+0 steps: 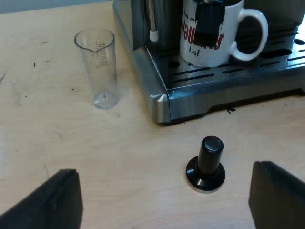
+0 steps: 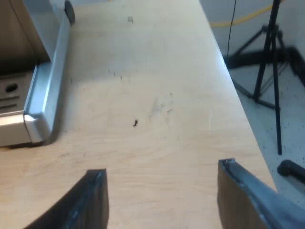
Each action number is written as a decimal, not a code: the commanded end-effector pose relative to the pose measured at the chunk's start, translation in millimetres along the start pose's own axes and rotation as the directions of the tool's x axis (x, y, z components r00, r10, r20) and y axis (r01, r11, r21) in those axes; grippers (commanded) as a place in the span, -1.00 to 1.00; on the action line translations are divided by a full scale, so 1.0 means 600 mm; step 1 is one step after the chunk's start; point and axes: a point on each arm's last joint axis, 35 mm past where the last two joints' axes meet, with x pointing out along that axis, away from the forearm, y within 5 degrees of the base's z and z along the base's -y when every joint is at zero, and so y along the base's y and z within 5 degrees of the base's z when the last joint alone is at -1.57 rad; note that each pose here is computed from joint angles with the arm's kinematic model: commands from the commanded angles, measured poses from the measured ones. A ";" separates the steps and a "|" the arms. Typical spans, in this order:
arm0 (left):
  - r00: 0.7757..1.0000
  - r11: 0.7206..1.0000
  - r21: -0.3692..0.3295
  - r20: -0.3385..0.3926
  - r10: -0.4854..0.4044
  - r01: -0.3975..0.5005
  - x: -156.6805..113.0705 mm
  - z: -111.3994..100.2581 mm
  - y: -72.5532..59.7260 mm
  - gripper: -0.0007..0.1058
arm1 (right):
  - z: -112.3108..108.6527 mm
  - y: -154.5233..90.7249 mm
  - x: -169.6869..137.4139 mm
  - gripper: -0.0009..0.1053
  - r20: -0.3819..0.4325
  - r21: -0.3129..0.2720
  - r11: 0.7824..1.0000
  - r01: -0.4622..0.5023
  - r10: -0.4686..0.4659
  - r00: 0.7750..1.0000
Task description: Place mug into machine
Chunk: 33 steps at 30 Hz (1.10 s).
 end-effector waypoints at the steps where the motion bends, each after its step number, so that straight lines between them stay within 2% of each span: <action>1: 1.000 1.000 0.006 0.004 0.009 -0.009 0.002 0.005 0.000 0.37 | 0.002 0.000 0.001 0.00 -0.002 0.011 1.000 -0.004 0.004 1.000; 9: 1.000 1.000 0.006 0.004 0.009 -0.009 0.002 0.005 0.000 0.37 | 0.002 0.000 0.001 0.00 -0.001 0.037 0.999 -0.008 0.009 1.000; 33: 1.000 1.000 0.006 0.004 0.009 -0.009 0.002 0.005 0.000 0.37 | 0.002 0.000 0.001 0.00 0.001 0.037 0.999 -0.008 0.008 1.000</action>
